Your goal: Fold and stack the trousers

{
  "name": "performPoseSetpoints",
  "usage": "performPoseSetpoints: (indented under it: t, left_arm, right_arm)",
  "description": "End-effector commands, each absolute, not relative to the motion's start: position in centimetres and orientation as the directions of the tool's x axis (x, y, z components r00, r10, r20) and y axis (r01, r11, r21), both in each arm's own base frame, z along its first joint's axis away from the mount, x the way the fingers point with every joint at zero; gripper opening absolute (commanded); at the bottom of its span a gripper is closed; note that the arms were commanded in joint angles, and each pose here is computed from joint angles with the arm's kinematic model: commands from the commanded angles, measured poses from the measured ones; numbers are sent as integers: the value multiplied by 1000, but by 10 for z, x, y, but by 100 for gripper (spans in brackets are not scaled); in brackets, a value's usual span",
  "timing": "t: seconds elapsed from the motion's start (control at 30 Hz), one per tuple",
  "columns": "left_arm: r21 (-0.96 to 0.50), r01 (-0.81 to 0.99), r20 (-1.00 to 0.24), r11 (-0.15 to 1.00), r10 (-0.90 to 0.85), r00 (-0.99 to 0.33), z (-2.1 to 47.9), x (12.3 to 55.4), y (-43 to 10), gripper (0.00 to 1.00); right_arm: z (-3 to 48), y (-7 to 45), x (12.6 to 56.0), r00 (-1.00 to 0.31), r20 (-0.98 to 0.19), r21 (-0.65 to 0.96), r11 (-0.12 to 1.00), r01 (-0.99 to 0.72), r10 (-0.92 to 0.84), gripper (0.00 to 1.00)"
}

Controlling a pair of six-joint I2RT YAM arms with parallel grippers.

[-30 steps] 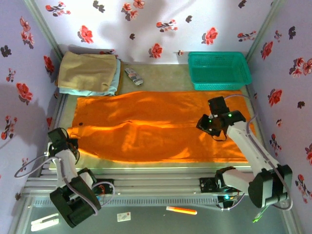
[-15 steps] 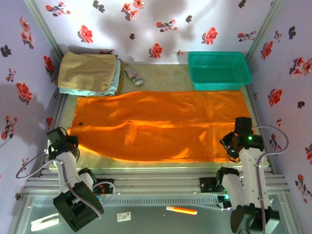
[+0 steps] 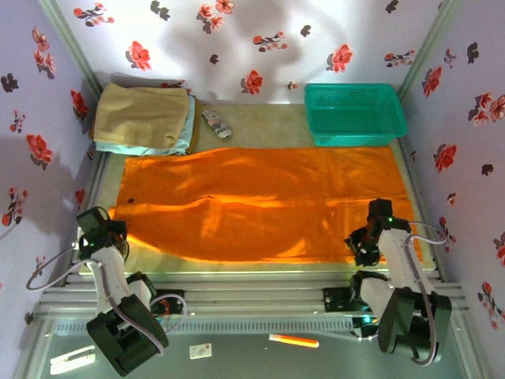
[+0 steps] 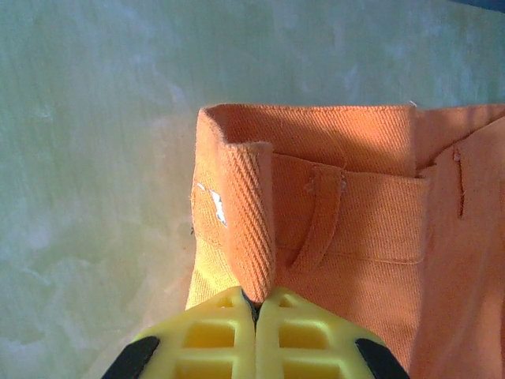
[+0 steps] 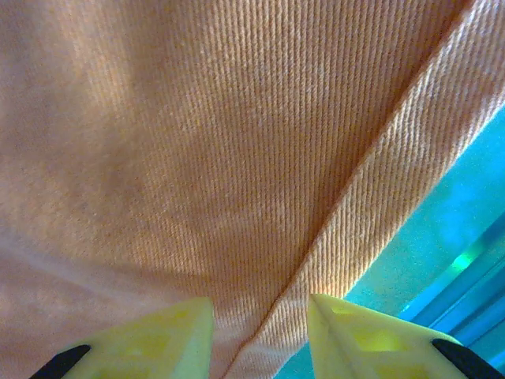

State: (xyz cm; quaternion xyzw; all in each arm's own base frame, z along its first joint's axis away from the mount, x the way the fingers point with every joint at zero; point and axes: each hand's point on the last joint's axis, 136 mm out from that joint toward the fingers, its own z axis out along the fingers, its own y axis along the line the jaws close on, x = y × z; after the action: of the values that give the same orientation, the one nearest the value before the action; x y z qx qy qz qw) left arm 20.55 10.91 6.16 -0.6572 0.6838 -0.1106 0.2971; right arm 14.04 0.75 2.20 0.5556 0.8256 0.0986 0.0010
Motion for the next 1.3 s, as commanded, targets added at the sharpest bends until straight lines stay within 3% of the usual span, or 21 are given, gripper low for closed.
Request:
performPoseSetpoints:
  t: [0.0, 0.23, 0.43, 0.77, 0.93, 1.27]
  left_arm:
    - [-571, -808, -285, 147, -958, 27, 78, 215, 112, 0]
    - [-563, -814, -281, 141, -959, 29, 74, 212, 111, 0]
    - [-567, -812, -280, 138, -960, 32, 78, 213, 111, 0]
    - [-587, -796, -288, 148, -957, 35, 109, 208, 107, 0]
    - [-602, -786, -305, 143, -950, 61, 137, 197, 104, 0]
    - [-572, -797, -433, 193, -897, 93, 210, 161, 105, 0]
  right_arm:
    - [10, 13, 139, -351, 153, 148, 330, 932, 924, 37]
    - [4, 13, 141, -362, 150, 128, 345, 930, 920, 37]
    - [7, 16, 145, -380, 153, 154, 357, 921, 912, 0]
    - [46, 6, 155, -475, 21, 241, 457, 857, 880, 0]
    - [81, 10, 177, -520, -43, 371, 497, 785, 853, 0]
    - [155, -4, 174, -600, -262, 399, 651, 646, 756, 0]
